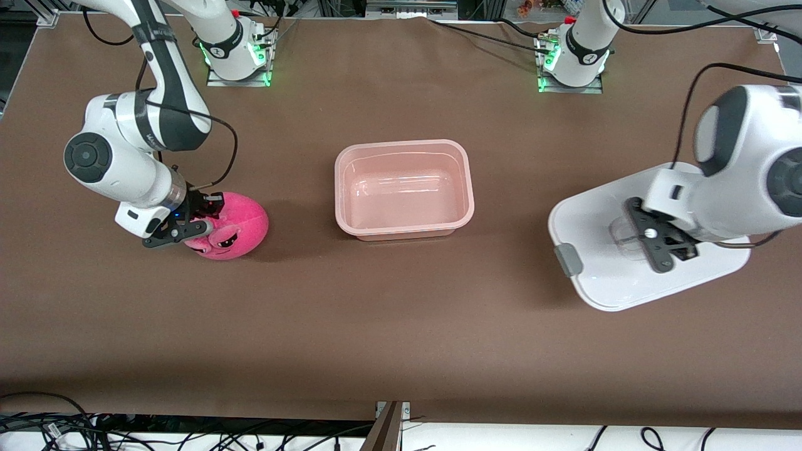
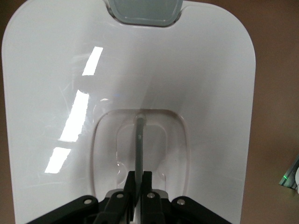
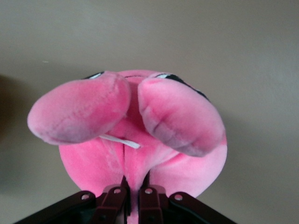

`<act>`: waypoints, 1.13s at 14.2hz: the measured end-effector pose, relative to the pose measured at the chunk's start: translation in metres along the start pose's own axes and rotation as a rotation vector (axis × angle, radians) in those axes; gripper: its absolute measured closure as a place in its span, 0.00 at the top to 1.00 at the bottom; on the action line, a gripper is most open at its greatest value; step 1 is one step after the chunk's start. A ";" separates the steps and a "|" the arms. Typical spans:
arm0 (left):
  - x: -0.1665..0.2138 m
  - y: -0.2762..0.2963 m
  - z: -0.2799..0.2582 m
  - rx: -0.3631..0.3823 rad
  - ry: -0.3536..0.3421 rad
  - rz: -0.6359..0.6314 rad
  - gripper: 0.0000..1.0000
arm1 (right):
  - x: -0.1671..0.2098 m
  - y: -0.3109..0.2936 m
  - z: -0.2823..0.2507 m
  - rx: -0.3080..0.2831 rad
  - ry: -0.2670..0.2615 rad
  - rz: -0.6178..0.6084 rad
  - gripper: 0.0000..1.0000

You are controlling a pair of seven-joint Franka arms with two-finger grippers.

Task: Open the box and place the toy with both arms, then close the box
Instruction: 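Set the lid aside with the left gripper while the right gripper carries the toy, then lower the pink toy into the box and open the right gripper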

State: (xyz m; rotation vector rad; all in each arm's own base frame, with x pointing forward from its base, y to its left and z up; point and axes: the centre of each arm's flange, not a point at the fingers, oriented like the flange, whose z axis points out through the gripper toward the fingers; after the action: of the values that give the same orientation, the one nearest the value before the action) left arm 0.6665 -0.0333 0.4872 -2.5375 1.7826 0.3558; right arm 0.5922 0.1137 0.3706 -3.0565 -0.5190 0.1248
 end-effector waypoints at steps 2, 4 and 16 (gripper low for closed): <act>-0.027 -0.010 0.005 -0.020 0.001 0.028 0.07 | 0.011 -0.034 -0.032 0.009 -0.011 -0.107 0.07; -0.050 -0.016 0.009 -0.038 0.005 0.030 0.07 | 0.018 -0.080 -0.068 0.014 -0.017 -0.243 0.07; -0.088 -0.026 0.017 -0.074 0.023 0.019 0.07 | 0.007 -0.364 -0.076 -0.023 0.004 -1.002 0.07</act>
State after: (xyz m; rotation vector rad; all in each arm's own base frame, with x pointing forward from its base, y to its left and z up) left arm 0.6592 0.0596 0.4849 -2.5852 1.8363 0.4020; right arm 0.4858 0.4572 0.4647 -2.4224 -1.9170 0.0690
